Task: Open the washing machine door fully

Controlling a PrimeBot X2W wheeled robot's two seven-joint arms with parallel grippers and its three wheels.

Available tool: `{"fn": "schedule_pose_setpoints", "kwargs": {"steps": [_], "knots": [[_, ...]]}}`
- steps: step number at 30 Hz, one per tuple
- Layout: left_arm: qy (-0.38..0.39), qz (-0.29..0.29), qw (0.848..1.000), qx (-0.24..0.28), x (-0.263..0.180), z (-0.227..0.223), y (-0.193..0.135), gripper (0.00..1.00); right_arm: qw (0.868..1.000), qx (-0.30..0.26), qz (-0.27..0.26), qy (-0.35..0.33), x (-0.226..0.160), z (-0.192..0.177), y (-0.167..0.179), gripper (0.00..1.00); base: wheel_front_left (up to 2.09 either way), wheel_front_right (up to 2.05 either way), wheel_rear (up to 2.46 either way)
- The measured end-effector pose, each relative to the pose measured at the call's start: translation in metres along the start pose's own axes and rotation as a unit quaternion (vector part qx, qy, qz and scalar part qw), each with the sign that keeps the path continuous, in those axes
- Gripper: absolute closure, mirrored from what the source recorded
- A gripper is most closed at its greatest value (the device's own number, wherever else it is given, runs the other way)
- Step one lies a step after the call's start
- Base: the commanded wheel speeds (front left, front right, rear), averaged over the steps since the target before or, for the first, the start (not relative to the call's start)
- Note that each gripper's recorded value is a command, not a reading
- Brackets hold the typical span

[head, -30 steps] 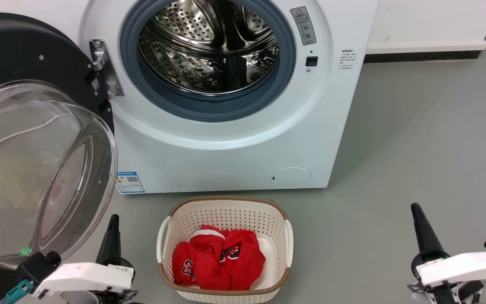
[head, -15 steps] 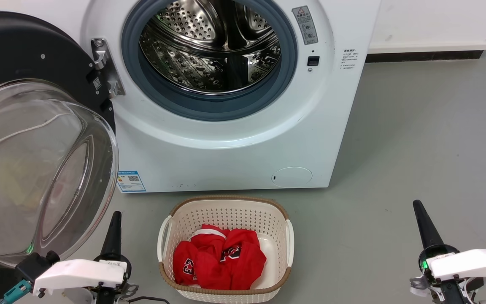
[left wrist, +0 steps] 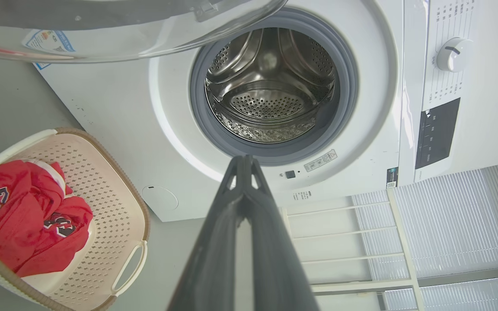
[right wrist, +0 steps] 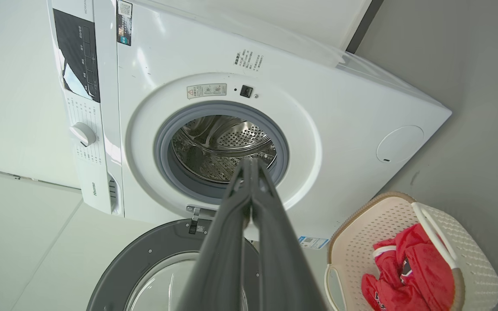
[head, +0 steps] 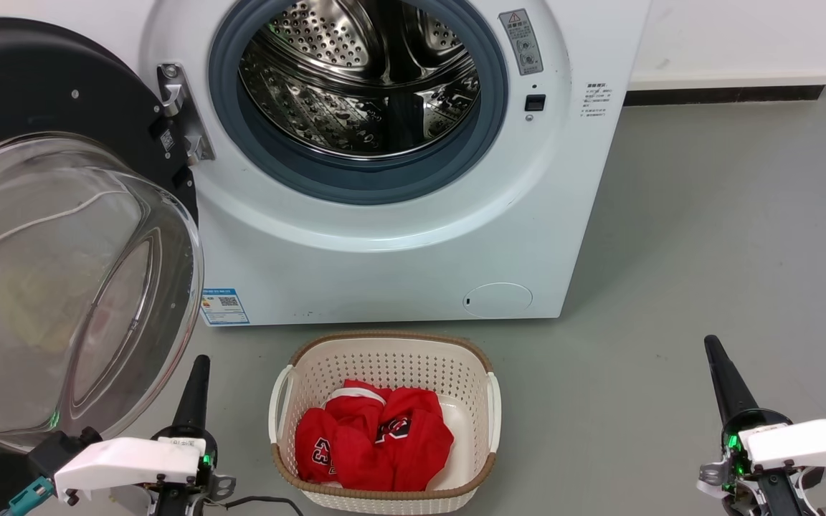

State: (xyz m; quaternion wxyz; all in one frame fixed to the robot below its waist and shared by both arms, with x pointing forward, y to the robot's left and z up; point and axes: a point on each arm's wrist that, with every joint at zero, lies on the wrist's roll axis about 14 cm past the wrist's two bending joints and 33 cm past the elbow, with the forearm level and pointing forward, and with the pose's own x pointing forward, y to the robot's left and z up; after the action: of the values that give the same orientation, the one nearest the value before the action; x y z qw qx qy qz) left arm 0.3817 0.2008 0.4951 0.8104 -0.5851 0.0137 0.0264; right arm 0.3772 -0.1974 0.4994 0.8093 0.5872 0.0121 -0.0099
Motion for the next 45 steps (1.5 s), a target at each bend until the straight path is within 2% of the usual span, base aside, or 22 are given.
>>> {"fn": "schedule_pose_setpoints", "kwargs": {"steps": [29, 45], "knots": [[0.008, -0.014, 0.993, -0.120, 0.0036, 0.0007, -0.0055, 1.00, 0.993, 0.117, 0.006, -0.001, 0.0069, 0.0031, 0.0022, 1.00, 0.00, 0.00, 0.00], [0.010, -0.023, 0.987, -0.161, 0.0053, 0.0018, -0.0091, 1.00, 0.987, 0.158, 0.010, 0.000, 0.0097, 0.0042, 0.0038, 1.00, 0.00, 0.00, 0.00]]}}
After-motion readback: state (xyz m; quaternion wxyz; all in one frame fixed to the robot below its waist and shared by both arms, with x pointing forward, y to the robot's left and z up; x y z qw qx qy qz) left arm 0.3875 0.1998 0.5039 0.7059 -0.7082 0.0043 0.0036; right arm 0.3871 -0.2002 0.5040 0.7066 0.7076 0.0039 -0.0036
